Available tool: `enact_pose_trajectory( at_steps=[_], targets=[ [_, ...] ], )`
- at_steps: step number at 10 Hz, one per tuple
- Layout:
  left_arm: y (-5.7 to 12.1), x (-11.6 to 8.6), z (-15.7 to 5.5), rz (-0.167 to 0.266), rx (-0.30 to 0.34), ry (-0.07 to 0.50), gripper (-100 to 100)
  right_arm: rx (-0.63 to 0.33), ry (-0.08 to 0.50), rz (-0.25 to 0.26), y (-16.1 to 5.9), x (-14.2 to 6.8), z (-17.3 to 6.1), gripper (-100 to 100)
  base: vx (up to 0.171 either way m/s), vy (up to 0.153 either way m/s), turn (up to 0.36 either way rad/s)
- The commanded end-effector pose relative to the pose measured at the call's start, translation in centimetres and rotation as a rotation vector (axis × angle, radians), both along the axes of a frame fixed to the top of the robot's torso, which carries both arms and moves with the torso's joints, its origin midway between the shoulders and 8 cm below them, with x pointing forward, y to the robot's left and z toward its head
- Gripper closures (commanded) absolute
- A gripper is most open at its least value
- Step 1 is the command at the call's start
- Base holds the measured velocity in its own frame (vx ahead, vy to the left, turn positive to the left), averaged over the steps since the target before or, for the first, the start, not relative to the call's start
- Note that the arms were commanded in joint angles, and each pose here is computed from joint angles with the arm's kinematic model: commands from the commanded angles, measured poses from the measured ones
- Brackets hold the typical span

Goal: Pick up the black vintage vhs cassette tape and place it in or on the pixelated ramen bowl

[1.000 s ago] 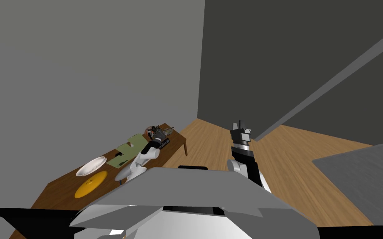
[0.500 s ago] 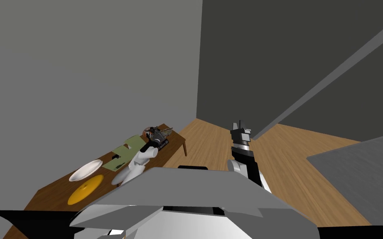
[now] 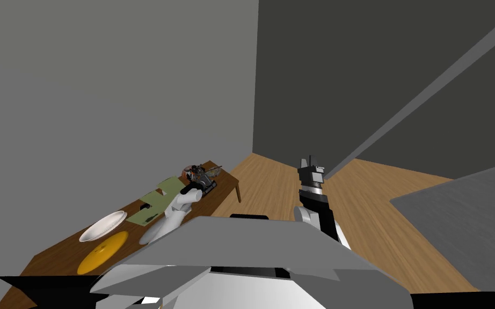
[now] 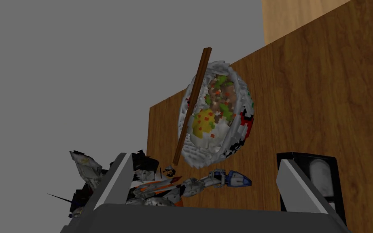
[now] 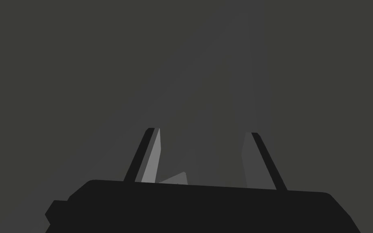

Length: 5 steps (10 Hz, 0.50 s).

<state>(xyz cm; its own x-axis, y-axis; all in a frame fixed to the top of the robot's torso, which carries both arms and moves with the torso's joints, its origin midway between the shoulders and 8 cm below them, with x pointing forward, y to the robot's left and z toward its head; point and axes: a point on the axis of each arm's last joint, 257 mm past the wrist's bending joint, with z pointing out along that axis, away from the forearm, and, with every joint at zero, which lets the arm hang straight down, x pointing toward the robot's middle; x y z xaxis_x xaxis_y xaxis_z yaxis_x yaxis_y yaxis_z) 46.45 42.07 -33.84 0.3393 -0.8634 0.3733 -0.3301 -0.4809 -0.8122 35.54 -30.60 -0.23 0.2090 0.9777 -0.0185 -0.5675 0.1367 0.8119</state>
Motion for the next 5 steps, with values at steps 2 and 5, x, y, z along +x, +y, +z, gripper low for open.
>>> enact_pose_trajectory(
  at_steps=[2, 5],
  targets=[
    [1.1, -0.7, -2.2, 0.025, -0.038, 0.083, -100, 0.000, 0.000, 0.000, 0.0, 0.0, 0.0, 0, 0.010, 0.003, -0.058],
    [2.1, -1.6, -4.1, 0.051, -0.075, 0.158, -100, 0.000, 0.000, 0.000, 0.0, 0.0, 0.0, 0, 0.011, 0.005, -0.035]
  ],
)
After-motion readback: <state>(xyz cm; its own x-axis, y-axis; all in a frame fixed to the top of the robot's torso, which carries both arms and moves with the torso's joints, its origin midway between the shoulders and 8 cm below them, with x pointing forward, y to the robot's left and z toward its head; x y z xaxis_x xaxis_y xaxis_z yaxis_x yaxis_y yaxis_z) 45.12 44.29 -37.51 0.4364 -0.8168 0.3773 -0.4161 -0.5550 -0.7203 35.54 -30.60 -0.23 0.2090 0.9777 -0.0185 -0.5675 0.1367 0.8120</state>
